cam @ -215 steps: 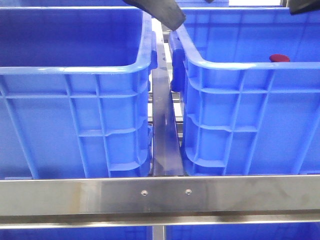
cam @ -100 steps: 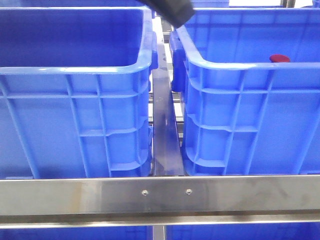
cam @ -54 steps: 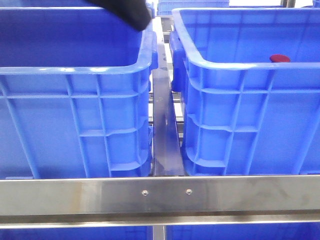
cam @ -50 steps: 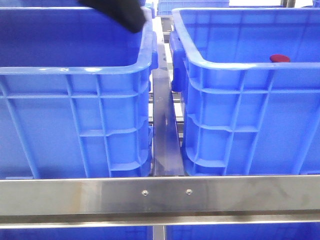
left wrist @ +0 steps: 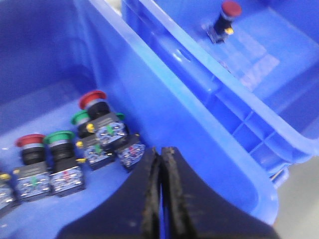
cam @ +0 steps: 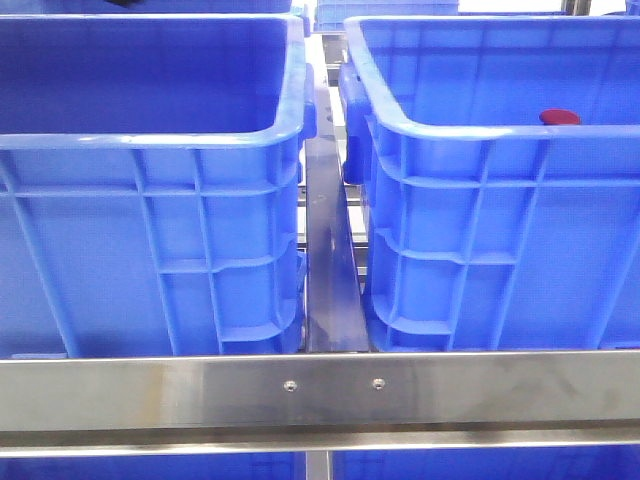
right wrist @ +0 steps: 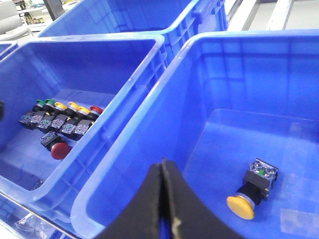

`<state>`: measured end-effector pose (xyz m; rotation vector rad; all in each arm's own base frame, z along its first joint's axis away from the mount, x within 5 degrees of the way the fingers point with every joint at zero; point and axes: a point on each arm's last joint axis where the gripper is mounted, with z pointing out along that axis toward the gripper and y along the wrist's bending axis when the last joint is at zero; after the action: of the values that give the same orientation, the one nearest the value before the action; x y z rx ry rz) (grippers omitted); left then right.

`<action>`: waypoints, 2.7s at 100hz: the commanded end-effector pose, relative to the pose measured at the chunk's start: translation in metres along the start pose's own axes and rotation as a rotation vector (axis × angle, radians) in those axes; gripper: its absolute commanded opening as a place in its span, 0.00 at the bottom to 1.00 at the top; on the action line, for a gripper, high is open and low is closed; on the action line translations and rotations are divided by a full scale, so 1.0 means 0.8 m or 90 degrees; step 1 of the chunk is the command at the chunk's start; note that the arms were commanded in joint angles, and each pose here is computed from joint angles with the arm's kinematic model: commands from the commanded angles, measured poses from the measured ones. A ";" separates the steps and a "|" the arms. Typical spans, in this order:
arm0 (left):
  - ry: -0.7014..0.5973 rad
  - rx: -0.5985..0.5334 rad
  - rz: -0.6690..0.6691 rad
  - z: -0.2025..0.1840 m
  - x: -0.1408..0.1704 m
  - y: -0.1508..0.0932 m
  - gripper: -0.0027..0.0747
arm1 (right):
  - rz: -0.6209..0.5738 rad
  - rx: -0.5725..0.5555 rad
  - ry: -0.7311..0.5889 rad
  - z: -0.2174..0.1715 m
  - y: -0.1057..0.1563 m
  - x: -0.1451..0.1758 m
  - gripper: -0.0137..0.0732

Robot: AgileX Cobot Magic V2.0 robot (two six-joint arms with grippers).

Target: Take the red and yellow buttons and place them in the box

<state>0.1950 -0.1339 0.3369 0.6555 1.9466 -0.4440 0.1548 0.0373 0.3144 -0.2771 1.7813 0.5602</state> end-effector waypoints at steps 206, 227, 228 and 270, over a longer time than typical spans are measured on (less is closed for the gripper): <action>-0.330 -0.445 -0.048 -0.141 0.261 0.030 0.01 | 0.013 -0.011 -0.035 -0.003 0.004 -0.013 0.08; -0.297 -0.452 -0.062 -0.139 0.266 0.031 0.01 | 0.014 -0.011 -0.035 -0.003 0.004 -0.014 0.08; -0.297 -0.452 -0.062 -0.139 0.266 0.031 0.01 | 0.014 -0.011 -0.035 -0.003 0.004 -0.014 0.08; -0.297 -0.452 -0.063 -0.139 0.266 0.031 0.01 | 0.014 -0.011 -0.035 -0.003 0.004 -0.014 0.08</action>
<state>0.0559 0.0028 0.2035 -0.0037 1.5864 0.0667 0.1548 0.0373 0.3145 -0.2753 1.7804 0.5618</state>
